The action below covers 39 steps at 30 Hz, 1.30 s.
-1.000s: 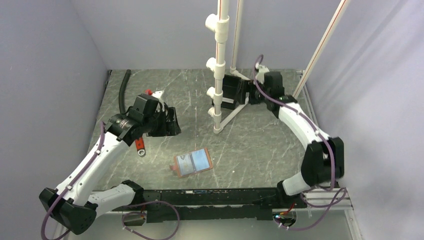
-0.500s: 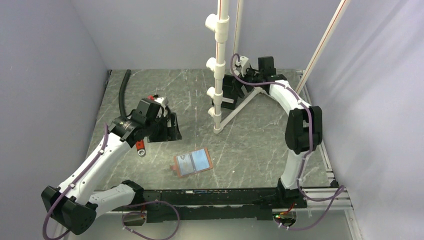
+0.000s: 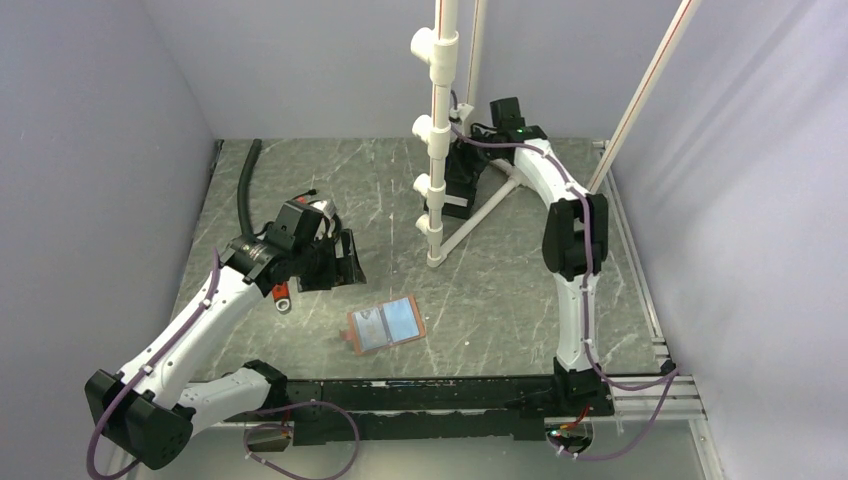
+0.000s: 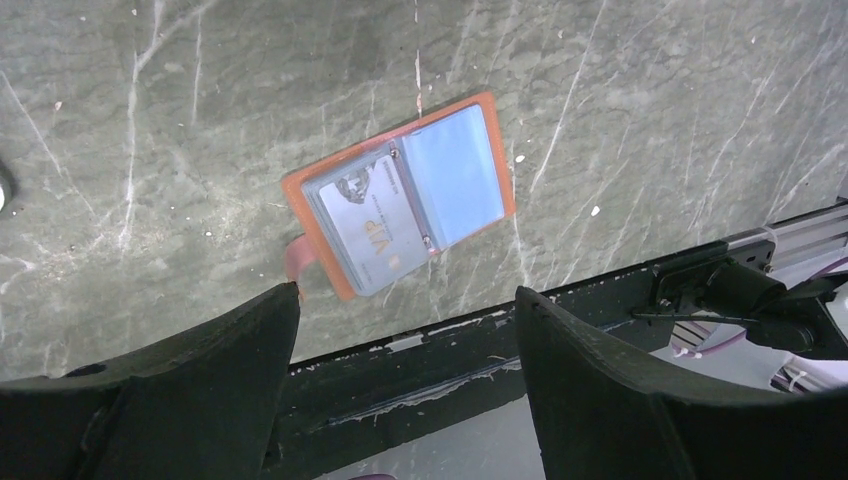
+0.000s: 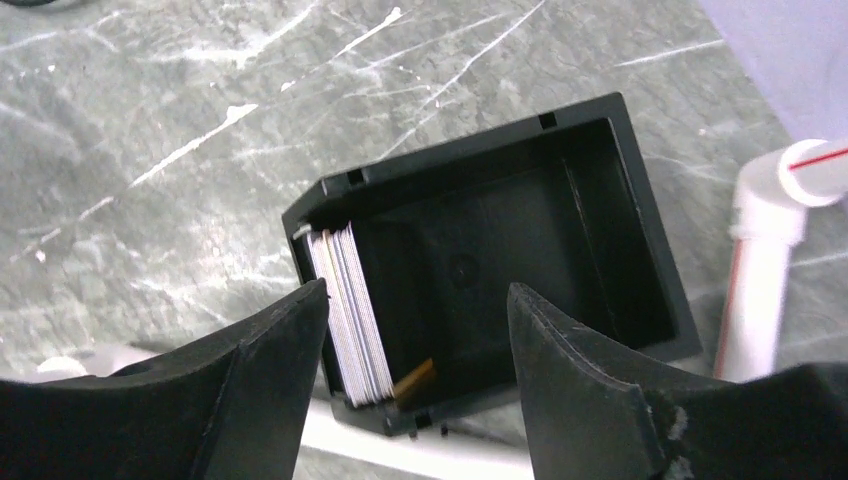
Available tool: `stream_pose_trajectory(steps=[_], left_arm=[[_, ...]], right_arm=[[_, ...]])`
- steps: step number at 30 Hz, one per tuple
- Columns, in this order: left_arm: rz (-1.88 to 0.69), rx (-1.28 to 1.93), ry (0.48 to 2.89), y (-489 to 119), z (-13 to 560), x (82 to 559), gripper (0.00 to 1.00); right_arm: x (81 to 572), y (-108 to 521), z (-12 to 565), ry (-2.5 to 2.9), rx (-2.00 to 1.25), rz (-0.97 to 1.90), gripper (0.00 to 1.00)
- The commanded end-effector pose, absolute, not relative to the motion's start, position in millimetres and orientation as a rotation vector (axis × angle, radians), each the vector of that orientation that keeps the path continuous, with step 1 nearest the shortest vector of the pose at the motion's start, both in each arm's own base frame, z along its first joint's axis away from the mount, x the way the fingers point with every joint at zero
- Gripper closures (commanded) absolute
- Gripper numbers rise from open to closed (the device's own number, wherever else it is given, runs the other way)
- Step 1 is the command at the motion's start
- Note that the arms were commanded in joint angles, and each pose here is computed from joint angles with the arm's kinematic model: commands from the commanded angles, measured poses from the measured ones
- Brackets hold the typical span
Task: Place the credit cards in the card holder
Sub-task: Pick up the credit card from the storage box.
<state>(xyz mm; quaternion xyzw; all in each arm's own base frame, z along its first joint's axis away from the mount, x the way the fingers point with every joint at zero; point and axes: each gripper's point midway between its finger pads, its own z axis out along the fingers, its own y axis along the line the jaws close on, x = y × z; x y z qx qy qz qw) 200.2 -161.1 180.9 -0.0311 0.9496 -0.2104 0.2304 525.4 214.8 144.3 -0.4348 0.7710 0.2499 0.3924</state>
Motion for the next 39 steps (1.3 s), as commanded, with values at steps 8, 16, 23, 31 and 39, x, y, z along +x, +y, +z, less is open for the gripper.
stream_pose_trajectory(steps=[8,16,23,31,39], left_arm=[[-0.609,-0.066,2.610,-163.6,183.7,198.1,0.16],[-0.608,-0.053,2.613,-162.6,181.6,195.9,0.17],[-0.614,-0.042,2.619,-163.8,179.3,195.4,0.16],[-0.629,-0.041,2.623,-166.1,177.0,195.1,0.17],[-0.631,-0.034,2.623,-165.9,177.7,194.4,0.16]], right_arm=[[516.6,259.4,109.5,2.117,-1.100,0.620,0.28],[512.6,261.4,93.1,2.165,-1.140,0.564,0.24],[501.4,250.8,81.2,2.224,-1.168,0.527,0.26],[488.3,247.1,68.1,2.275,-1.183,0.551,0.36],[478.2,245.2,68.2,2.289,-1.198,0.570,0.43]])
